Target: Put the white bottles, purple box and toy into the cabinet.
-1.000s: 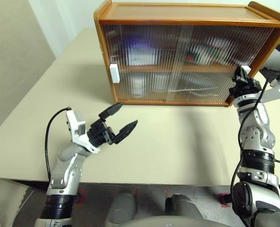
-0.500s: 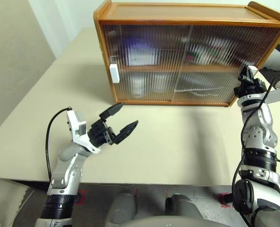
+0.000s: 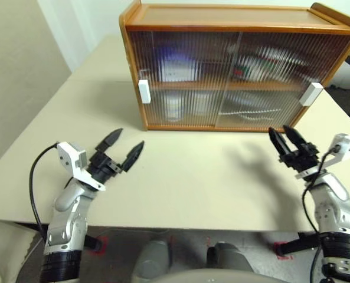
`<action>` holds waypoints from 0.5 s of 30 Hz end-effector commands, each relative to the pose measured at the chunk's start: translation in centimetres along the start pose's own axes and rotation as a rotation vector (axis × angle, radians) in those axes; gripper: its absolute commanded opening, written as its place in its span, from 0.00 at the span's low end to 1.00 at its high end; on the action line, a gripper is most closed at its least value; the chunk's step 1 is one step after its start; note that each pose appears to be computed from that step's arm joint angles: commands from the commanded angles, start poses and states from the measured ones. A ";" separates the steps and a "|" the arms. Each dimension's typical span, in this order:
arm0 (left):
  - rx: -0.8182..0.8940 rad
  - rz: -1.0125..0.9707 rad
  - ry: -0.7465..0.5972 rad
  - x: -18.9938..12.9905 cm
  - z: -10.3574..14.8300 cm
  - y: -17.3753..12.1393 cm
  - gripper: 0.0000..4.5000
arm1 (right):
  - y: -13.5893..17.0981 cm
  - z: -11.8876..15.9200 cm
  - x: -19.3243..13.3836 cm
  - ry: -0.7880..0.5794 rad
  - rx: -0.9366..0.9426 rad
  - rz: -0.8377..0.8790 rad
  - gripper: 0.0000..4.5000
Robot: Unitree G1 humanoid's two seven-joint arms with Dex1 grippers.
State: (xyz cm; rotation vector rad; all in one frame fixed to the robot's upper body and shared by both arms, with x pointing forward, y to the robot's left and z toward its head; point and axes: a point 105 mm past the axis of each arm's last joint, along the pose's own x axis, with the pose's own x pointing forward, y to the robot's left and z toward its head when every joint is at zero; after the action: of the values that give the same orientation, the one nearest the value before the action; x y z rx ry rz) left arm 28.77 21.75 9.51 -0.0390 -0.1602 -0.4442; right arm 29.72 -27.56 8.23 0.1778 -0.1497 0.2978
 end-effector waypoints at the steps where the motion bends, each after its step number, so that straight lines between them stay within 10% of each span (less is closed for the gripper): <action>1: 0.090 0.208 0.093 -0.9 -0.9 3.8 1.00 | -3.3 -0.2 -2.3 0.035 -0.035 -0.067 0.99; 15: 0.124 0.418 0.182 -1.0 -3.2 6.4 1.00 | -10.7 0.8 -3.5 0.072 0.095 -0.190 0.99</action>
State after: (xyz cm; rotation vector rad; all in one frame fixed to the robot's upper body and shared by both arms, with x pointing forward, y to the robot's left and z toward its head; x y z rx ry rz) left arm 30.71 28.31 6.40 0.0884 -0.0028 -0.0126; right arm 29.81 -38.27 7.06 0.2619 -0.0571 0.1323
